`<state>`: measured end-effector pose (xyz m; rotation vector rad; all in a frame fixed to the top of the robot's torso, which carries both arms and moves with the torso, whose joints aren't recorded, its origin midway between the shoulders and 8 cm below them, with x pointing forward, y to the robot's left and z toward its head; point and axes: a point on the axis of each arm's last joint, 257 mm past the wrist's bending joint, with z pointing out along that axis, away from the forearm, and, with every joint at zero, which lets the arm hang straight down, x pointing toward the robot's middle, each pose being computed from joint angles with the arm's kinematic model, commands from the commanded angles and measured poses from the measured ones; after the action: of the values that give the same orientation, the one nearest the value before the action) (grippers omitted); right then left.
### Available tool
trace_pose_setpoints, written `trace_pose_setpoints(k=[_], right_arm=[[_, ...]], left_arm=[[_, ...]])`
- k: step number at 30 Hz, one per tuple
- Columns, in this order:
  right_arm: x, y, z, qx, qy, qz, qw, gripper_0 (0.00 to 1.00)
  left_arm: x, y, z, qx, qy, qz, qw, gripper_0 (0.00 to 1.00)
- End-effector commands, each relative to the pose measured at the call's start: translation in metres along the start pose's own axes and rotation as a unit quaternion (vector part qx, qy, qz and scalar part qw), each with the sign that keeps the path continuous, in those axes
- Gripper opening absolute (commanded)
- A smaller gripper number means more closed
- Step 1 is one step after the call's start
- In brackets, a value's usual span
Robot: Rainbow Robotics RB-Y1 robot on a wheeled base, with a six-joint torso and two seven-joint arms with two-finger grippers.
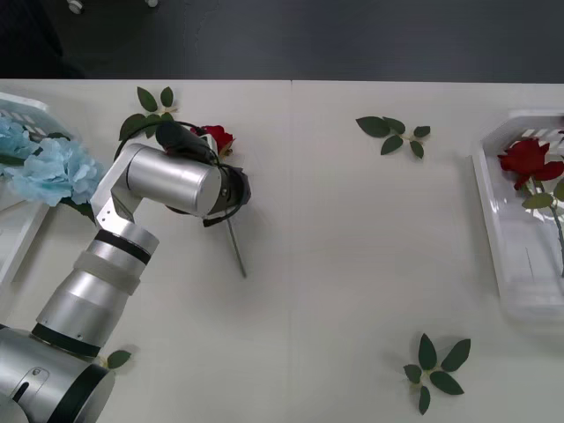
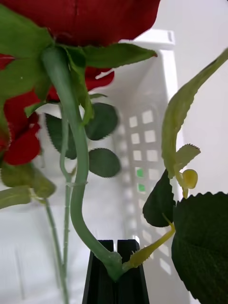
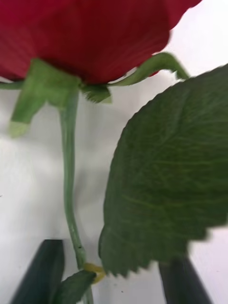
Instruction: Put the red flowers into the right box and the blue flowers into the left box
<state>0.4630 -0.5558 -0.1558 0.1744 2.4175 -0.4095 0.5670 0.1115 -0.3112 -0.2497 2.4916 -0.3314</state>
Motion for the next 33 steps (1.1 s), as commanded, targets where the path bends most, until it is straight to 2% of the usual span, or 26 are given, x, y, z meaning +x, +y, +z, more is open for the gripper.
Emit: trace_pose_setpoints(k=[1, 8, 9, 11, 12, 14, 25, 26, 29, 33], right_arm=[[-0.001, -0.012, 0.006, -0.007, -0.001, -0.033, 0.999, 0.0], [0.004, -0.004, 0.017, -0.02, -0.005, -0.037, 0.999, 0.0], [0.004, -0.003, 0.017, -0.021, -0.007, -0.037, 0.999, 0.02], [0.004, 0.0, 0.019, -0.023, -0.011, -0.04, 0.999, 0.32], [0.004, 0.001, 0.02, -0.024, -0.012, -0.04, 0.999, 0.52], [0.004, 0.004, 0.02, -0.026, -0.013, -0.044, 0.999, 0.65], [0.005, 0.019, 0.022, -0.019, -0.024, -0.076, 0.997, 0.66], [0.005, 0.028, 0.02, -0.027, -0.028, -0.079, 0.996, 0.66], [-0.002, 0.047, 0.009, -0.056, -0.042, -0.065, 0.995, 0.66], [-0.023, 0.084, -0.029, -0.123, -0.073, -0.026, 0.989, 0.66]], left_arm=[[-0.016, -0.007, -0.005, 0.003, -0.017, 0.024, 1.0, 0.12], [-0.015, -0.005, -0.004, 0.001, -0.014, 0.024, 1.0, 0.02], [-0.014, -0.005, -0.003, 0.001, -0.013, 0.023, 1.0, 0.02], [-0.016, -0.008, -0.005, 0.004, -0.015, 0.023, 1.0, 0.01], [-0.019, -0.011, -0.008, 0.008, -0.02, 0.026, 0.999, 0.0], [-0.024, -0.015, -0.012, 0.015, -0.026, 0.026, 0.999, 0.0], [-0.049, -0.043, -0.073, 0.075, -0.063, 0.059, 0.993, 0.0], [-0.049, -0.049, -0.094, 0.099, -0.076, 0.075, 0.989, 0.0], [-0.047, -0.054, -0.116, 0.129, -0.09, 0.098, 0.983, 0.0], [-0.041, -0.061, -0.149, 0.179, -0.115, 0.137, 0.968, 0.0]])
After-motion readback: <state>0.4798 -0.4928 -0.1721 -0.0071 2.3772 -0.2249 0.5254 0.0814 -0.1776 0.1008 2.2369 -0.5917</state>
